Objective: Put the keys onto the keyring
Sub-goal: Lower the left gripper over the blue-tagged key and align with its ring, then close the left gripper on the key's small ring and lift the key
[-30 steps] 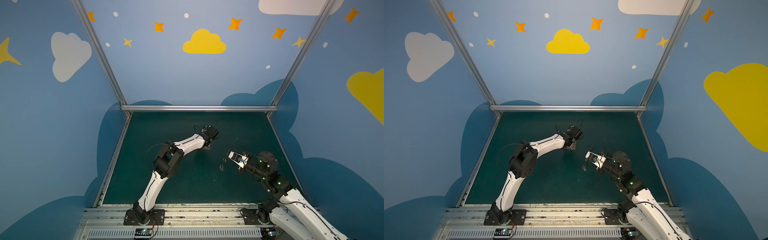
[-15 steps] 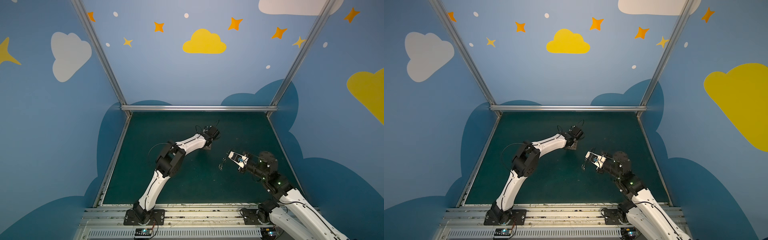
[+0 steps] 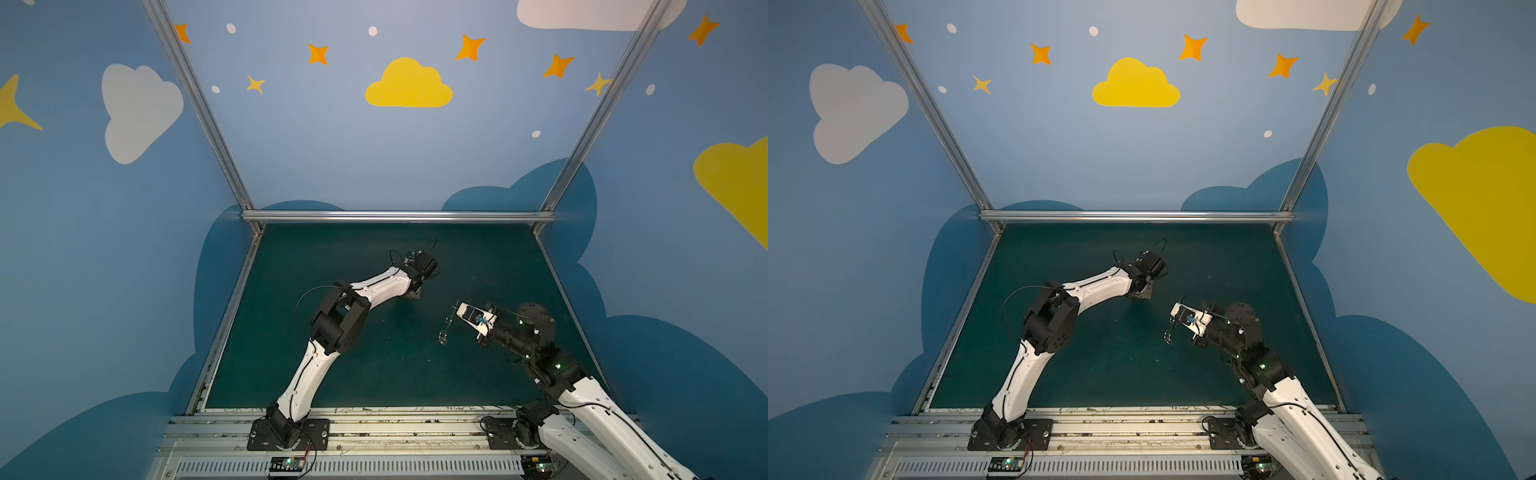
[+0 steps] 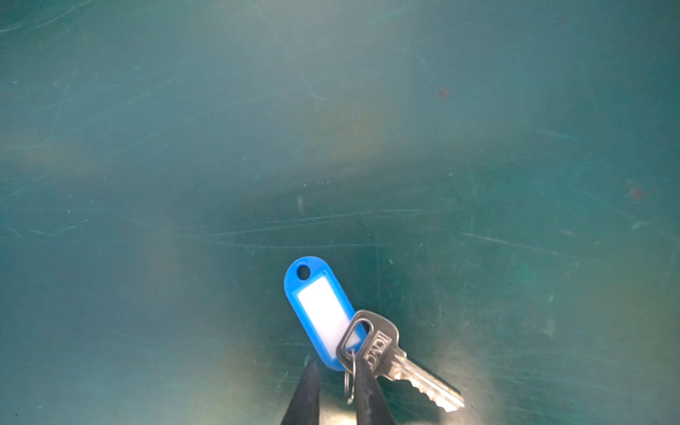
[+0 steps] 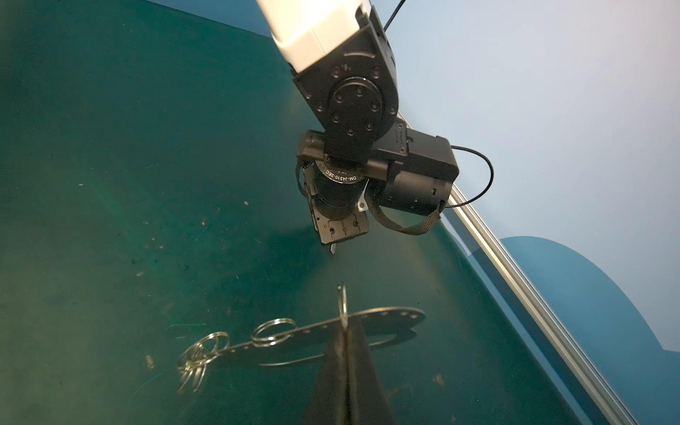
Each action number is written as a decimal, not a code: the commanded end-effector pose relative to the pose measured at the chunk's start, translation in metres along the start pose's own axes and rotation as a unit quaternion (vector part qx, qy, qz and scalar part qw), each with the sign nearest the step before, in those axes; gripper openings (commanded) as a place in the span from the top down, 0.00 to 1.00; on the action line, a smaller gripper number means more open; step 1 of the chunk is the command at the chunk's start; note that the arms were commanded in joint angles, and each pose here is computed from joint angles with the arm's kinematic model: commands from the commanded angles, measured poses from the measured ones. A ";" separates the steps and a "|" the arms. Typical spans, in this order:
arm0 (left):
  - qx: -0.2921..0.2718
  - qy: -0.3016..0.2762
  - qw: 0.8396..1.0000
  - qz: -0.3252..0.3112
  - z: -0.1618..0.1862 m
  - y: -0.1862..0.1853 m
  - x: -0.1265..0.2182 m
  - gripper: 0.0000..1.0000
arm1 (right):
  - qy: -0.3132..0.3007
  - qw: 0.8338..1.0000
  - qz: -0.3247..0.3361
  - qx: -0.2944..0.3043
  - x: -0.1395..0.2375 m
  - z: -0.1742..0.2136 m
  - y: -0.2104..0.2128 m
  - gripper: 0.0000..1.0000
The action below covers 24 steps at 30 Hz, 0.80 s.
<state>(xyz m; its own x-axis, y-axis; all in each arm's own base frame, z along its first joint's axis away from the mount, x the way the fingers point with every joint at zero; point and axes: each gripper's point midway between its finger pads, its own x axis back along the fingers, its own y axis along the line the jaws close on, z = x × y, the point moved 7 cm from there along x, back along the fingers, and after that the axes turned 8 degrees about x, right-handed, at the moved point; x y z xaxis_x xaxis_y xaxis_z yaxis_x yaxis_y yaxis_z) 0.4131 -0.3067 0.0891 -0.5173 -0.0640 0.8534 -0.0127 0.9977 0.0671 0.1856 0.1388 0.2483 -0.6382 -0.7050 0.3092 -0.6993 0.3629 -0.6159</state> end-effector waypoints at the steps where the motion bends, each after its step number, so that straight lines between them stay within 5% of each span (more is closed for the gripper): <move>1: -0.007 0.007 1.000 -0.014 0.004 0.001 -0.013 0.81 | -0.012 1.000 0.007 0.000 0.000 -0.003 -0.003 1.00; 20: -0.015 0.009 1.000 -0.012 0.003 0.001 -0.018 0.88 | -0.012 1.000 0.008 0.000 -0.002 -0.003 -0.004 1.00; 24: -0.018 0.002 1.000 -0.013 0.002 0.003 -0.015 0.76 | -0.012 1.000 0.007 -0.001 -0.002 -0.003 -0.003 1.00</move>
<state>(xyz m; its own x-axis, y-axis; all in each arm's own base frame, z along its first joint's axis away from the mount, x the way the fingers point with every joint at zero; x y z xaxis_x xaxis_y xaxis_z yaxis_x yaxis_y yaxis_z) 0.4168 -0.3076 0.0840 -0.5219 -0.0685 0.8503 0.0055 0.9965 0.0836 0.1870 0.1396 0.2474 -0.6375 -0.7046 0.3116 -0.7007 0.3621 -0.6147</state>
